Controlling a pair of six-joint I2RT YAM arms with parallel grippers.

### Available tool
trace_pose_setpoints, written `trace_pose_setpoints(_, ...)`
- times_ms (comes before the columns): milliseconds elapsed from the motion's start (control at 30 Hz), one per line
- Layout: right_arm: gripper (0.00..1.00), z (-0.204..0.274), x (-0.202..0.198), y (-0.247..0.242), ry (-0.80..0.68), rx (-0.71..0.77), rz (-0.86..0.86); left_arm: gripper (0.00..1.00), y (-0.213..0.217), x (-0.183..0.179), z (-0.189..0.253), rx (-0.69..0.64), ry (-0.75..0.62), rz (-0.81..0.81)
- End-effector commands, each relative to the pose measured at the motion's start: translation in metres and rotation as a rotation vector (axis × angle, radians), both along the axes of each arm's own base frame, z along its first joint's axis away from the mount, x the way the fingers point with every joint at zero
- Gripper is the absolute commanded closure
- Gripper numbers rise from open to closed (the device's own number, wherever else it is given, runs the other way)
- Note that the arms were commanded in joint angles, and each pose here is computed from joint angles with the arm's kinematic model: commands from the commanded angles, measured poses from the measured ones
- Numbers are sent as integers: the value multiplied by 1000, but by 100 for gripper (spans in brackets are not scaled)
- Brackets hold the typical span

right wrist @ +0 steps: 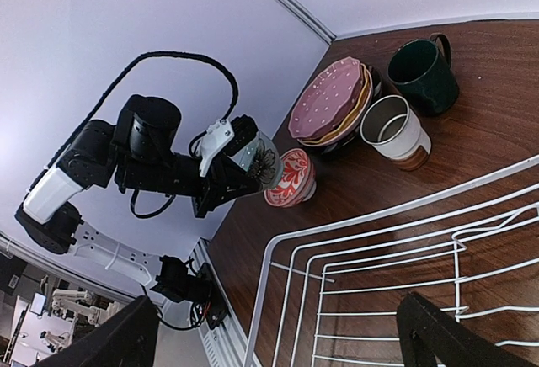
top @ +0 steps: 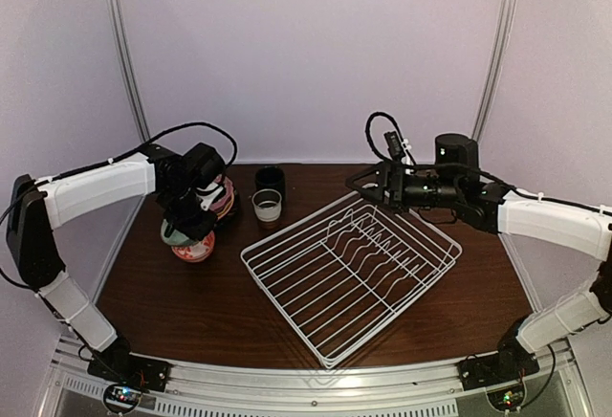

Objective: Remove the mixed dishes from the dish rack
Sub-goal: Place the bowl in the bowl.

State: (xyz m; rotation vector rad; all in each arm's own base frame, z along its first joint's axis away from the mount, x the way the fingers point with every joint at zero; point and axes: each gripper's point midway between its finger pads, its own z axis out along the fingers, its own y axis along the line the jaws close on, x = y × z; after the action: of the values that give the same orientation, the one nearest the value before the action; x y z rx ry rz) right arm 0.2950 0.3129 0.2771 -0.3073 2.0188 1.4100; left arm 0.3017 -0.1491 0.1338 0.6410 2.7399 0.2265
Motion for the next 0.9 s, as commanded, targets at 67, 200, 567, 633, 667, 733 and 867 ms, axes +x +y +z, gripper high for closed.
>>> trace_pose_setpoints(67, 0, 3, 5, 1, -7, 3, -4, 100, 1, 17, -18, 123, -48, -16)
trace_pose_setpoints(200, 0, 2, 4, 1, -3, 0, -3, 100, 1, 20, -26, 158, -41, -19)
trace_pose_setpoints(567, 0, -1, 5, 0, 5, -2, -8, 100, 3, 26, -41, 229, -23, -33)
trace_pose_setpoints(633, 0, -1, 5, 1, 5, -3, -8, 98, 3, 27, -41, 232, -21, -37)
trace_pose_setpoints(667, 0, -2, 5, 1, 7, -3, -8, 96, 3, 27, -41, 231, -22, -38)
trace_pose_setpoints(733, 0, -2, 5, 1, 8, -3, -8, 92, 2, 28, -41, 229, -22, -39)
trace_pose_setpoints(867, 0, -3, 5, 1, 8, -5, -8, 79, 1, 28, -38, 223, -26, -43)
